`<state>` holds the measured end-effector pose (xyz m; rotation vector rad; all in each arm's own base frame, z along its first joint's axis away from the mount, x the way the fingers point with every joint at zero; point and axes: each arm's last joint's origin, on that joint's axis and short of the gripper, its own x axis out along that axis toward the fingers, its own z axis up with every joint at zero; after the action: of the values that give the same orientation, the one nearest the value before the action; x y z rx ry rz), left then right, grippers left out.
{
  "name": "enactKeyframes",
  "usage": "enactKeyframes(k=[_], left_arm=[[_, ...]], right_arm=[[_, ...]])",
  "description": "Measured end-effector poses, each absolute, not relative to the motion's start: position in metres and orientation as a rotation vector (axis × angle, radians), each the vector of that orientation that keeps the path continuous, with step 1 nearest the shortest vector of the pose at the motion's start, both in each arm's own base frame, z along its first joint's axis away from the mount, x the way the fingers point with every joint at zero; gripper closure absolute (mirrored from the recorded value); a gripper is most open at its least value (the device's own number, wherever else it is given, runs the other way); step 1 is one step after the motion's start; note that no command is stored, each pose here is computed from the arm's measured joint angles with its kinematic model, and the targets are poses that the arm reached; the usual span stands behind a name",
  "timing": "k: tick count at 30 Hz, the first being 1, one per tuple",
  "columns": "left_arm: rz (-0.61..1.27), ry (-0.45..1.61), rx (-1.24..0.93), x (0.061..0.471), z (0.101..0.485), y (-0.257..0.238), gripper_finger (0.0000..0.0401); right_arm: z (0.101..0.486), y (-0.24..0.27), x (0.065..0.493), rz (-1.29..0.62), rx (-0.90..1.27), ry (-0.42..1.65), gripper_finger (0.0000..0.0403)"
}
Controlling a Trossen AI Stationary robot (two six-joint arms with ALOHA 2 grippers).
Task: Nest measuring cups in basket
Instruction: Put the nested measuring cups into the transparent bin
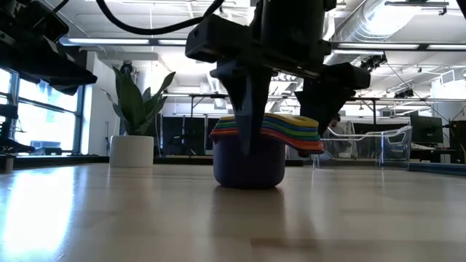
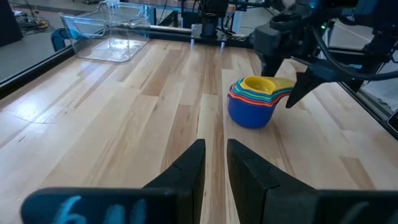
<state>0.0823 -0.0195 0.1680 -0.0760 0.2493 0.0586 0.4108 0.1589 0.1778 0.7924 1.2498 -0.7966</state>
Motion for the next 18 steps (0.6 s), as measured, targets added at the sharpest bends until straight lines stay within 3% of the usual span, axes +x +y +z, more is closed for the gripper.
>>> enactKeyframes(k=[7,18], left_arm=[[0.059,0.249,-0.076,0.0823,0.1679,-0.0195,0.0343],[0.059,0.25,-0.076,0.0823,0.1679,-0.0195,0.0343]], right_arm=[[0.1761,0.1566,0.4123,-0.816,0.818,1.247,0.0137],[0.1724,0.1574,0.4131,-0.836,0.864,1.24,0.0246]])
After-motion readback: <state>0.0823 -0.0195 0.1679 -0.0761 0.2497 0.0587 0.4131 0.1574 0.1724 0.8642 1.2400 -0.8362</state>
